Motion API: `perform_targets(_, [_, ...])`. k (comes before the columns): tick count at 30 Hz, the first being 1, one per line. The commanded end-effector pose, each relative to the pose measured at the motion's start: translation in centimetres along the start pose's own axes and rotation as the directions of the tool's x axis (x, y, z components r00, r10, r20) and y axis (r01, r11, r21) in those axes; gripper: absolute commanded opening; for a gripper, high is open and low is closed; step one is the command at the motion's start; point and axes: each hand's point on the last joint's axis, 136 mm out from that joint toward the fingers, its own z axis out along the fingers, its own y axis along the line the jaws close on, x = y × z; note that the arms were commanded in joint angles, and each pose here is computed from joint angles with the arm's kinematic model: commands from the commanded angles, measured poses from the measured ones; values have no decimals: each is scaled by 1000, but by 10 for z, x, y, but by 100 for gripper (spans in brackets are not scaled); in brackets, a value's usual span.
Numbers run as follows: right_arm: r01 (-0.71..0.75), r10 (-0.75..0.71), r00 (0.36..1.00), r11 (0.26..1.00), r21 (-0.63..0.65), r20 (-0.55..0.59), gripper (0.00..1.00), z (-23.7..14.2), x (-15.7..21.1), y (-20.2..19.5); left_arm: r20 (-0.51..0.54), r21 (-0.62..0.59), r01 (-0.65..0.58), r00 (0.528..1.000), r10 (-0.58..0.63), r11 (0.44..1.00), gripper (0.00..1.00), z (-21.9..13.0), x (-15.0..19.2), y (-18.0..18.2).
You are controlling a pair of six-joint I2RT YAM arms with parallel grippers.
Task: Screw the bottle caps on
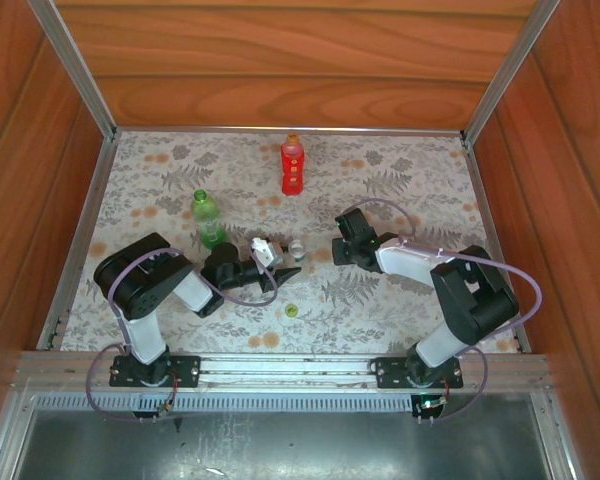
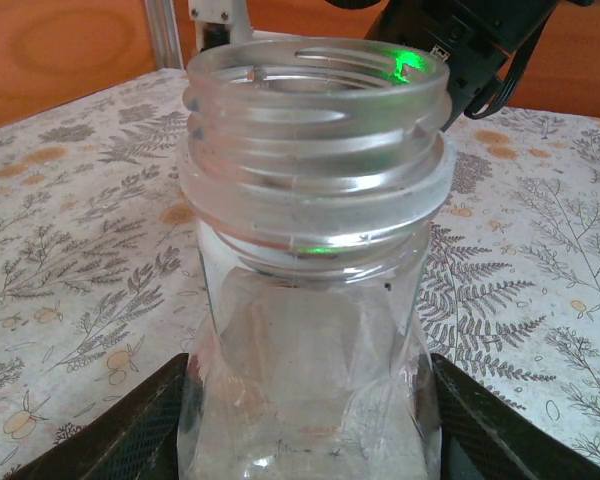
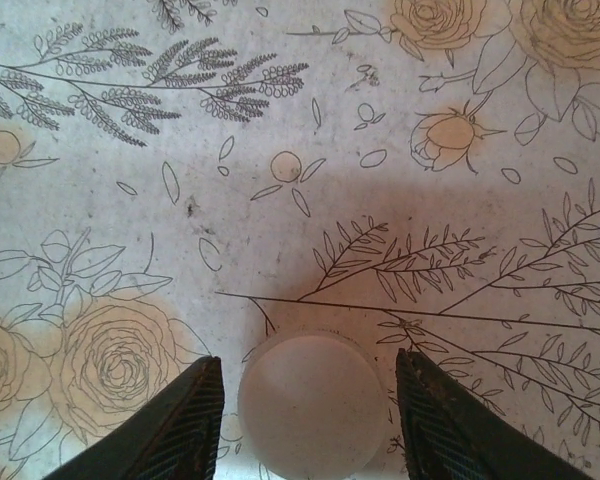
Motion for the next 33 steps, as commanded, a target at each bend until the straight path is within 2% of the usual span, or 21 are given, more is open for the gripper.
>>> perform_targets(1, [-13, 13, 999, 1000, 16, -43, 50, 5, 12, -5, -13, 28, -3, 1000, 4, 1000, 57, 0, 6, -6])
perform_targets(18, [13, -13, 998, 1000, 4, -67, 43, -2, 10, -1, -10, 28, -2, 1000, 2, 1000, 56, 1, 4, -6])
perform_targets(24, [76, -77, 995, 997, -25, -64, 44, -24, 2, 12, -8, 29, -1, 1000, 1, 1000, 57, 1, 3, -6])
perform_targets(33, [173, -175, 985, 980, -96, -6, 43, -82, -23, 43, -5, 30, -2, 1000, 2, 1000, 57, 2, 3, -6])
